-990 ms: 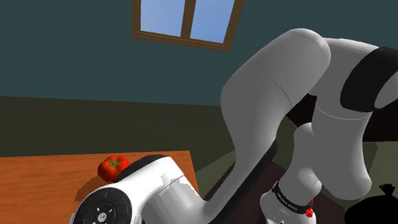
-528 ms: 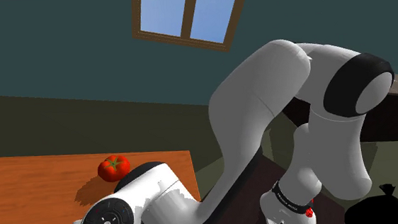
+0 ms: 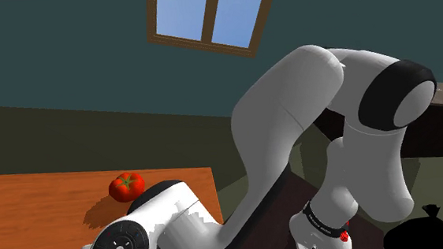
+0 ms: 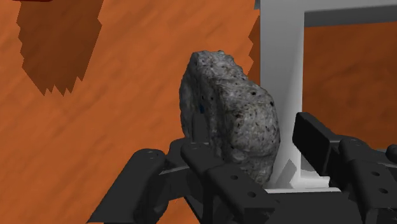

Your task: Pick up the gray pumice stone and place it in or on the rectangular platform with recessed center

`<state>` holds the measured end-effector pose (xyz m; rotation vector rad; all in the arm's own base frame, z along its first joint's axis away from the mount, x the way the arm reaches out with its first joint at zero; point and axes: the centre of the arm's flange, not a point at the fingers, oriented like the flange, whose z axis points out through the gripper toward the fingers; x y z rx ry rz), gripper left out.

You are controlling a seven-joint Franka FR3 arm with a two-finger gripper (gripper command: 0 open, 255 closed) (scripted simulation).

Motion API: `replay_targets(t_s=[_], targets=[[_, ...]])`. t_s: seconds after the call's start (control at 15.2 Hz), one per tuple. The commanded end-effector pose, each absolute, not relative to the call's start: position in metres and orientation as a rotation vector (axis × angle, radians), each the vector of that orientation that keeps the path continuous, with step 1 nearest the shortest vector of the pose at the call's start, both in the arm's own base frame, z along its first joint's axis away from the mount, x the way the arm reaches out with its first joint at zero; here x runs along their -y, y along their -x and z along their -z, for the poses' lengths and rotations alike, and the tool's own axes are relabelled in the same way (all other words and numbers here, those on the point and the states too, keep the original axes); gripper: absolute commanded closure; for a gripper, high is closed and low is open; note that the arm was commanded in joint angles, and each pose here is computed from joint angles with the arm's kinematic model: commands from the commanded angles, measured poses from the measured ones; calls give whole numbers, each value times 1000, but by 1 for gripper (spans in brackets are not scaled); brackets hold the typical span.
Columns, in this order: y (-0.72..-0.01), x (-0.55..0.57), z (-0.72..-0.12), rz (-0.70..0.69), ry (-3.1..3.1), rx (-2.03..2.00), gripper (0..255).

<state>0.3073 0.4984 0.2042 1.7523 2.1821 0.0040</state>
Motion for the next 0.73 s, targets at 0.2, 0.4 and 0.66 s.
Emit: replay_targets(t_s=[0.2,0.4,0.66], targets=[[-307,-498,-204,-4,-1752,-2182,255],[-307,-498,-204,-4,-1752,-2182,255],[-307,-498,-215,-4,-1752,-2182,255]])
